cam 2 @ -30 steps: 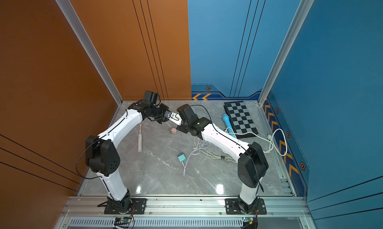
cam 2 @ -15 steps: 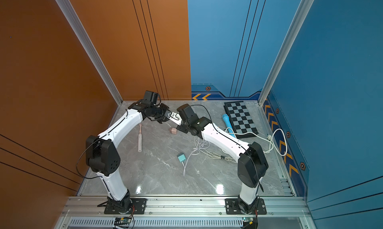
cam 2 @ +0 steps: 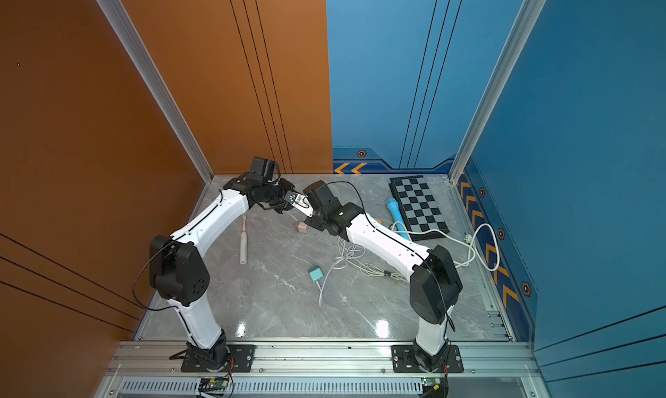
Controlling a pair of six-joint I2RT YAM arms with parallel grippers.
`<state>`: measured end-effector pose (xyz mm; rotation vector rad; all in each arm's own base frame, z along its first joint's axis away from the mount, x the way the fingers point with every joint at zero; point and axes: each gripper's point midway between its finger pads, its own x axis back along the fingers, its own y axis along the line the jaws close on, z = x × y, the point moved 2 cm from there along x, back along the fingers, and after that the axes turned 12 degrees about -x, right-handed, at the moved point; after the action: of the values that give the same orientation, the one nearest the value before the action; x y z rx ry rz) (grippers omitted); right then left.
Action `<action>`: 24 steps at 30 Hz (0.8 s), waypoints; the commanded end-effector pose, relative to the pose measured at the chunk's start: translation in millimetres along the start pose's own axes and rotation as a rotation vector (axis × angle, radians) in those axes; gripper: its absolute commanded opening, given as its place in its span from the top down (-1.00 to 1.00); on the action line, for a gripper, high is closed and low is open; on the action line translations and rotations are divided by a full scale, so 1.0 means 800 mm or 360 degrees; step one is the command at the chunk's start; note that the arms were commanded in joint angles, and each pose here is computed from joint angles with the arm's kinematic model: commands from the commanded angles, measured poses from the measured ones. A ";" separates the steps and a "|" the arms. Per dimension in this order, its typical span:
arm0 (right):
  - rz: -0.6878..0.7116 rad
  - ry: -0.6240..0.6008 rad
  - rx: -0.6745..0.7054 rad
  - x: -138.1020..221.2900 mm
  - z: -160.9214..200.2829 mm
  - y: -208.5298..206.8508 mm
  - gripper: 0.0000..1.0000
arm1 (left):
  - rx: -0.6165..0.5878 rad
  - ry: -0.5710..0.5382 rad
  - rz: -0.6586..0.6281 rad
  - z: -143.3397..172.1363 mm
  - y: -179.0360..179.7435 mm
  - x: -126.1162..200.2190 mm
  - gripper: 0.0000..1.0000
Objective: Charge the electric toothbrush
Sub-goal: Insert the charging cable into the electric toothbrush.
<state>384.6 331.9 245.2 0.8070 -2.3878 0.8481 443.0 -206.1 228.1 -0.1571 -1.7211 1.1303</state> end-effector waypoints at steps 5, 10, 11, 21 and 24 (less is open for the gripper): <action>0.0126 -0.0139 -0.0190 -0.004 -0.030 -0.022 1.00 | -0.0028 0.0161 0.0024 0.045 -0.016 -0.003 1.00; -0.0028 -0.0277 -0.0251 0.002 -0.045 -0.009 1.00 | -0.0043 0.0270 0.0058 0.067 -0.026 -0.011 1.00; -0.0042 -0.0301 -0.0278 0.003 -0.046 -0.010 1.00 | -0.0046 0.0287 0.0061 0.072 -0.027 -0.011 1.00; -0.0037 -0.0392 -0.0493 0.001 -0.059 -0.024 1.00 | -0.0083 0.0326 0.0053 0.108 -0.036 -0.012 1.00; 0.0013 -0.0439 -0.0529 0.004 -0.059 -0.023 1.00 | -0.0070 0.0339 0.0045 0.113 -0.035 -0.015 1.00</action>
<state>390.6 328.9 242.7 0.7744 -2.4331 0.5408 447.5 -216.8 229.7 -0.1019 -1.7921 1.1431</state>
